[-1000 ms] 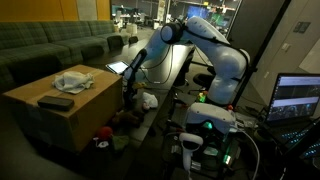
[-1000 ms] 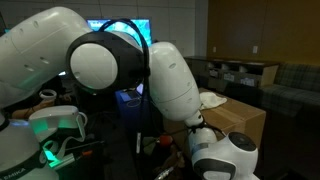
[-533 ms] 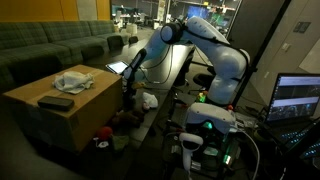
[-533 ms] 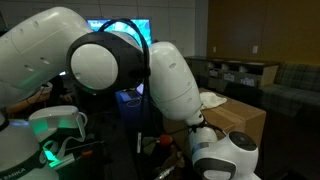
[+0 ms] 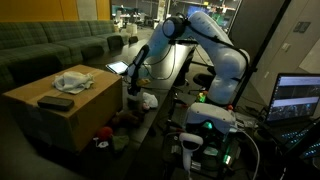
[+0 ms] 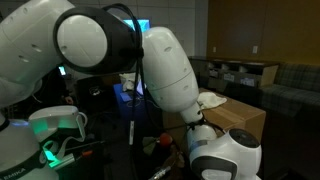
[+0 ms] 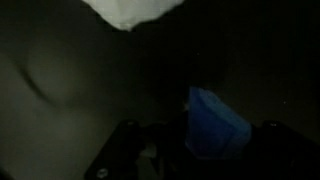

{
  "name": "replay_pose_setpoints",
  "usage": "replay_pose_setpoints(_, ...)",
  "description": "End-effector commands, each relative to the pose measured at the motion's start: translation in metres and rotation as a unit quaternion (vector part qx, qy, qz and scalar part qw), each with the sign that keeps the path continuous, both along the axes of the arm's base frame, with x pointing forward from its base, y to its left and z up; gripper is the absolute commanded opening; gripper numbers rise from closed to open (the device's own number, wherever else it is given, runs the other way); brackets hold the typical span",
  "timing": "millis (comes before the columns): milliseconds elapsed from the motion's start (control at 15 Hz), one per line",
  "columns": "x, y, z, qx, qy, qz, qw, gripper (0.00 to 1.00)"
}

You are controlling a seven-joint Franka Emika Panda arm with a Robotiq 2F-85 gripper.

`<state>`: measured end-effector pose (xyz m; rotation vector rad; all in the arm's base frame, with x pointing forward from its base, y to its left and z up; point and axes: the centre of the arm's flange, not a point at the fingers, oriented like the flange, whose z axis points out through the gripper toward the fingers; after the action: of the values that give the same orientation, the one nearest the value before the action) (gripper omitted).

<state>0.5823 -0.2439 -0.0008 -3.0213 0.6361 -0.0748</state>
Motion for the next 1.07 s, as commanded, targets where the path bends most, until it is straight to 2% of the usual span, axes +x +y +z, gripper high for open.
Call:
replay_pose_setpoints(0, -0.034, 0.012, 0.061, -0.029, 0.005, 0.000, 0.9996, 0.03)
replay_pose_setpoints(400, -0.045, 0.047, 0.150, -0.086, -0.003, 0.004, 0.9963, 0.03)
replay_pose_setpoints(667, -0.036, 0.095, 0.207, -0.119, -0.025, 0.021, 0.9923, 0.03)
replay_pose_setpoints(1000, -0.008, 0.165, 0.267, -0.166, -0.072, 0.061, 0.9817, 0.03)
